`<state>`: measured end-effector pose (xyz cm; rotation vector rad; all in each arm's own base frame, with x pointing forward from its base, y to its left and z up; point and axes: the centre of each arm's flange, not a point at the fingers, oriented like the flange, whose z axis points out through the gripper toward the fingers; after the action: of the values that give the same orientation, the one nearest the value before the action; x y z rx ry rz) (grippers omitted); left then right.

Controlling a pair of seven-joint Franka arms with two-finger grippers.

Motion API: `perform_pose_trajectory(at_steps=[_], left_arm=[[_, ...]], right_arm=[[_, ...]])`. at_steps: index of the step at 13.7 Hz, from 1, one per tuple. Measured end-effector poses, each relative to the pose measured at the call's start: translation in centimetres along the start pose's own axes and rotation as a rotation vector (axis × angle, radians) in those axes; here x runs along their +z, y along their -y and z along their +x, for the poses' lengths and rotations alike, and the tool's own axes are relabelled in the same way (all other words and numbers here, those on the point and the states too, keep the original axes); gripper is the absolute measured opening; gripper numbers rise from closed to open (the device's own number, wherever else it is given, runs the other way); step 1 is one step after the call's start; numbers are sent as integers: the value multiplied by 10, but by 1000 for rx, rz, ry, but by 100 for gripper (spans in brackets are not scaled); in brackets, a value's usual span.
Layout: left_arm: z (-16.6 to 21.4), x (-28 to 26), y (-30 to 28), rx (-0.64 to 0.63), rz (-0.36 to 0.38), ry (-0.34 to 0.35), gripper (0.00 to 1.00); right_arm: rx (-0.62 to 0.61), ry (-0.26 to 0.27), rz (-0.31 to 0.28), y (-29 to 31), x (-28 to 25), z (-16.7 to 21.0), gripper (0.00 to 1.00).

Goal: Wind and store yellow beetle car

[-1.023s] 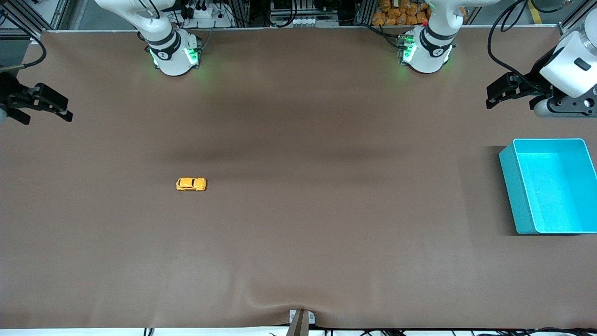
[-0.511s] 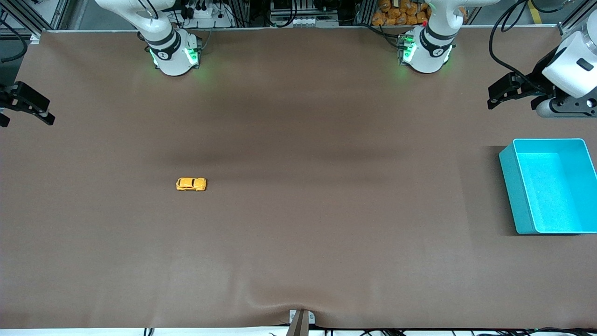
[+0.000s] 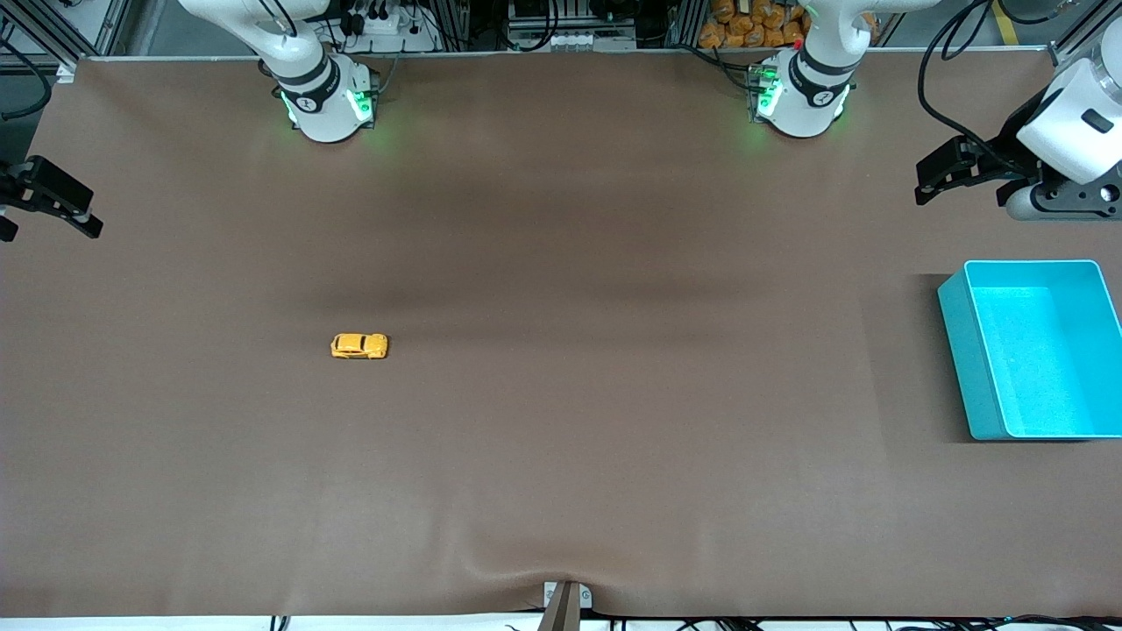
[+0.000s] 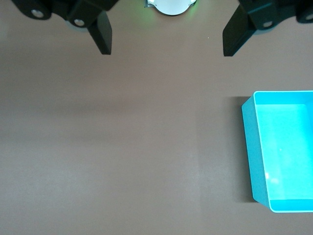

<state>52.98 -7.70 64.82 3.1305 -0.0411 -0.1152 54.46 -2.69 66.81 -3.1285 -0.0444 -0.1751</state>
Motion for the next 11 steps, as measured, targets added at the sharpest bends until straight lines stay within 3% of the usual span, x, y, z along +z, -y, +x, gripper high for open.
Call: perform_pose_trajectory(at_steps=[11], left_arm=[[0,0,0,0,0,0,100]], right_arm=[[3,10,1,-2,3,0,100]])
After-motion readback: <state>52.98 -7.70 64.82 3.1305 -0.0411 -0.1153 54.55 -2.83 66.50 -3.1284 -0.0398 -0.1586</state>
